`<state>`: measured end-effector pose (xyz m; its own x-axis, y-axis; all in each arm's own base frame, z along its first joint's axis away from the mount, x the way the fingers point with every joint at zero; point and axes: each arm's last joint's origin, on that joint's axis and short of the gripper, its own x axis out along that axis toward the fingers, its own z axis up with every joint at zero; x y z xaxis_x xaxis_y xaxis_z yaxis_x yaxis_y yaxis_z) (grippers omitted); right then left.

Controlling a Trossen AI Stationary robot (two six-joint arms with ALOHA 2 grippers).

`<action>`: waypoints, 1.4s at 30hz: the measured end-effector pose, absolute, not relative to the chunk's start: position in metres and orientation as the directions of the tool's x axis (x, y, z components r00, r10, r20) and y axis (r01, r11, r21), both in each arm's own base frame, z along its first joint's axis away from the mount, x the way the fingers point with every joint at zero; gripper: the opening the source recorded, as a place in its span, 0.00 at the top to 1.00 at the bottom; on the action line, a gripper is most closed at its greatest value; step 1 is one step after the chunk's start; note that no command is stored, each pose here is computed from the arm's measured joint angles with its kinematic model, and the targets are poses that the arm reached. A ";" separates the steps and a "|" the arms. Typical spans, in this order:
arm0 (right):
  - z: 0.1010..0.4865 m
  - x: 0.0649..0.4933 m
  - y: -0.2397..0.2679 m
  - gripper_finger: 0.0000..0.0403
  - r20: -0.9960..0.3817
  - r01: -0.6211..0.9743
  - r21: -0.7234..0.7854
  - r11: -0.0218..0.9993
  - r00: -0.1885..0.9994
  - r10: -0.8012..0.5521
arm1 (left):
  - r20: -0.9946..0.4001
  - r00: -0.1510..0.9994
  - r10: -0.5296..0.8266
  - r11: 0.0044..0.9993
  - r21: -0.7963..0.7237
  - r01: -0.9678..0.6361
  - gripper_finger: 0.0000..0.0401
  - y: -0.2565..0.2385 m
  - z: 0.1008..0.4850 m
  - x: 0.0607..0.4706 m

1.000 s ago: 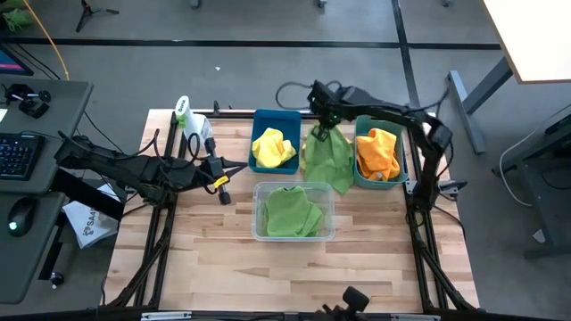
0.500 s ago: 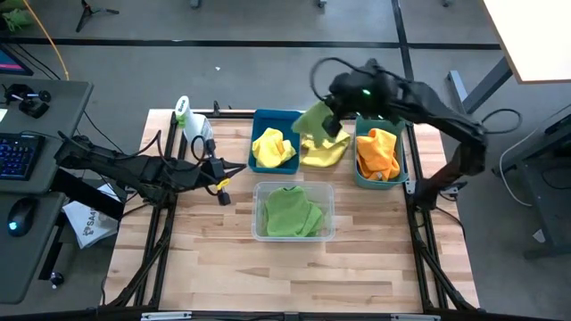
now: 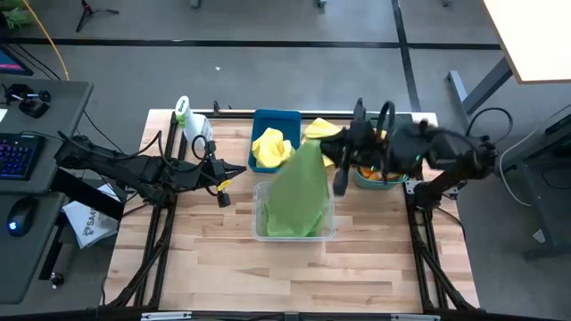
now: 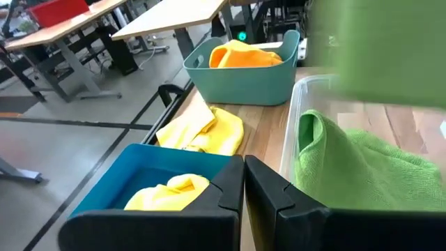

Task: Sort microfiber towel by color & place in baskets
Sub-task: Put the green towel into the transparent bin

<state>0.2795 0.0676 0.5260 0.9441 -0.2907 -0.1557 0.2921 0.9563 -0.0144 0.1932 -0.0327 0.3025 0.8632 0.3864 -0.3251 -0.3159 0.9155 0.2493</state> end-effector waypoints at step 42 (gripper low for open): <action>0.455 0.310 0.141 1.00 -0.395 0.363 -0.146 0.920 0.831 -0.391 | -0.304 0.875 0.376 0.919 0.244 -0.310 1.00 -0.045 0.304 0.190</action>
<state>0.3098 0.1407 0.4552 0.8312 -0.3910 -0.3954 0.3632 0.9201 -0.1464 0.1903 -0.0446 0.3037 0.8753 0.3765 -0.3036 -0.3105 0.9187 0.2442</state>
